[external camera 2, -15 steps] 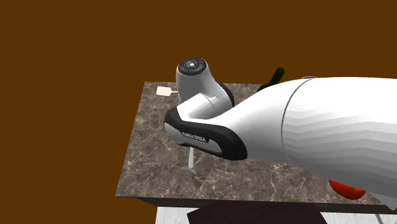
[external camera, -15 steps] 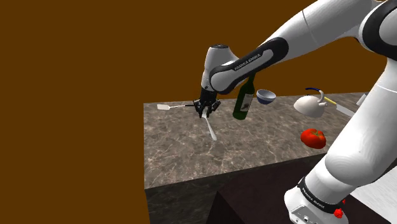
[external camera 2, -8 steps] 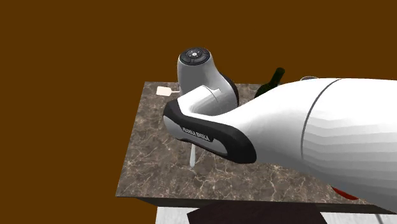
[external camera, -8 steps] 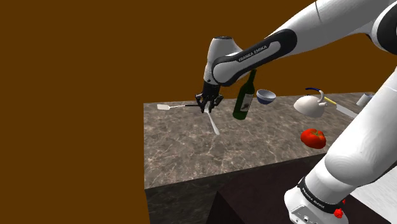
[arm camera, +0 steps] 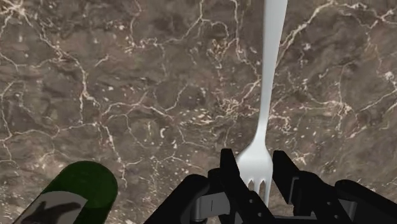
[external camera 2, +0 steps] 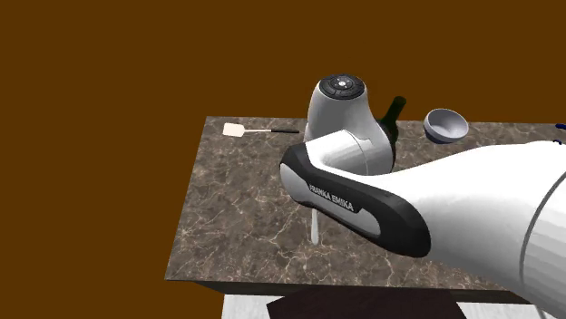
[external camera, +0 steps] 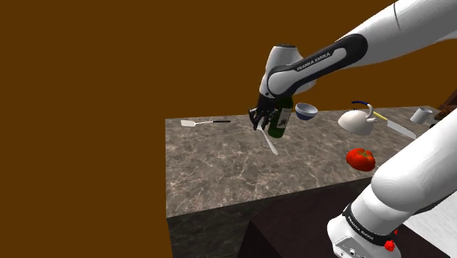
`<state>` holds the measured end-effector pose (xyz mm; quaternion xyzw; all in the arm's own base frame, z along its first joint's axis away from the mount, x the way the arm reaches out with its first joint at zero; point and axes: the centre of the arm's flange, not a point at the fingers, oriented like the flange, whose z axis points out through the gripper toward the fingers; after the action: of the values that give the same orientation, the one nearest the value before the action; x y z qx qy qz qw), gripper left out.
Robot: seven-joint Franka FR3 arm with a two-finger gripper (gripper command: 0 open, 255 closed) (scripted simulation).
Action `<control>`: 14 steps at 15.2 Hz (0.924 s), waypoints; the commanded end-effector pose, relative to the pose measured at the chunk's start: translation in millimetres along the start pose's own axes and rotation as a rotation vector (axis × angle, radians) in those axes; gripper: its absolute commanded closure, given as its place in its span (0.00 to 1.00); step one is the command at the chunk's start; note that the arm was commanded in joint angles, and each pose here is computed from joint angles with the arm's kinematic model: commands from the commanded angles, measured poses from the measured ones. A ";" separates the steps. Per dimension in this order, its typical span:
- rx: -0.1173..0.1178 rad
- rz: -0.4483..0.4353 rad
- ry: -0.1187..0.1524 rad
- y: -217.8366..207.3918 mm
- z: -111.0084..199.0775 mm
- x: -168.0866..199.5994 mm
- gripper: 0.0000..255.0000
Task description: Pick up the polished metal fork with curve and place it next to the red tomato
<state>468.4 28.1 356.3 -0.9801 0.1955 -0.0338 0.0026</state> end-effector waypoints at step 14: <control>0.001 -0.001 0.000 194.4 -7.7 -31.9 1.00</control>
<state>371.0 -126.5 358.3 -0.9801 0.1956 -0.0339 0.0029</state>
